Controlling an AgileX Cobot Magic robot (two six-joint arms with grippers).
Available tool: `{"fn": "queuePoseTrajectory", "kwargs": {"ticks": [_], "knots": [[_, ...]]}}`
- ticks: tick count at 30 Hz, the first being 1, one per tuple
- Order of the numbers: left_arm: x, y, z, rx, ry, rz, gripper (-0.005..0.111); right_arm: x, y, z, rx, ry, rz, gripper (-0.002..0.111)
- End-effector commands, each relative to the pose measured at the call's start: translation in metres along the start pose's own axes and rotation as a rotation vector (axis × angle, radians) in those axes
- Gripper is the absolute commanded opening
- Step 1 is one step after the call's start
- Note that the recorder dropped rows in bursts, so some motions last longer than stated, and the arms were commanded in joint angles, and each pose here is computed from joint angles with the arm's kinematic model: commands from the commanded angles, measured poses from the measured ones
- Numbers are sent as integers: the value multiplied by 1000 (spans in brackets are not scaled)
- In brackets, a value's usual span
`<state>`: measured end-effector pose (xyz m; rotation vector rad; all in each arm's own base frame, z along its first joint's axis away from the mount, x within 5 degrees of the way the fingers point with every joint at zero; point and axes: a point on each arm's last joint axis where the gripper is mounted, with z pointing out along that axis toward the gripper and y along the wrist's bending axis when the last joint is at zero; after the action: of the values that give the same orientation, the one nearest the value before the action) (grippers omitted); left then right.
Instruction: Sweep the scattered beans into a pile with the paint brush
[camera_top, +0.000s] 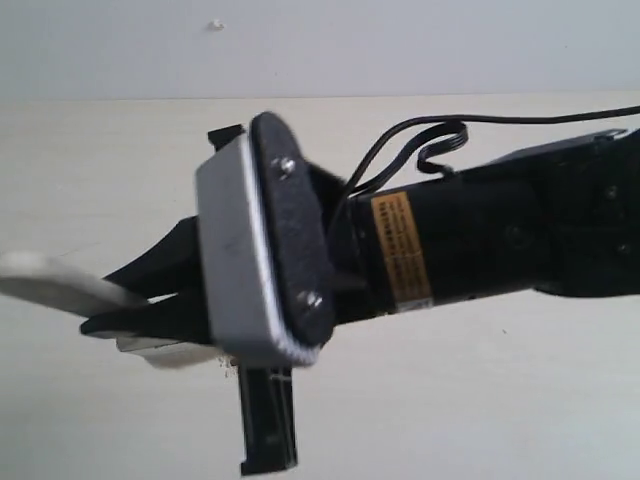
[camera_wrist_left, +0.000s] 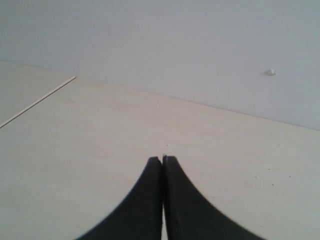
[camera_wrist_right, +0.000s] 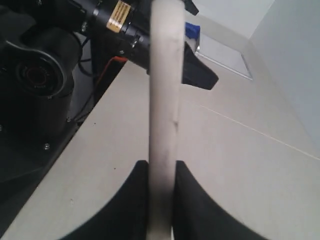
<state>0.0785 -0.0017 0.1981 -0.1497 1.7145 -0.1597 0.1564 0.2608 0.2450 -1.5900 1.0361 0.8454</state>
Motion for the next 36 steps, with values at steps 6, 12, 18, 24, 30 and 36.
{"fn": "queuePoseTrajectory", "kwargs": {"ticks": [6, 12, 18, 24, 30, 36], "knots": [[-1, 0, 0, 3, -10, -4, 0, 44, -21, -22, -111, -178, 255, 0], [-1, 0, 0, 3, -10, -4, 0, 98, -20, -7, -90, -116, 408, 0], [-1, 0, 0, 3, -10, -4, 0, 126, -14, 3, -79, -82, 476, 0], [-1, 0, 0, 3, -10, -4, 0, 137, -17, 5, -24, -83, 472, 0], [-1, 0, 0, 3, -10, -4, 0, 153, -40, -2, 42, -81, 503, 0], [-1, 0, 0, 3, -10, -4, 0, 162, -59, 4, 8, -85, 491, 0]]}}
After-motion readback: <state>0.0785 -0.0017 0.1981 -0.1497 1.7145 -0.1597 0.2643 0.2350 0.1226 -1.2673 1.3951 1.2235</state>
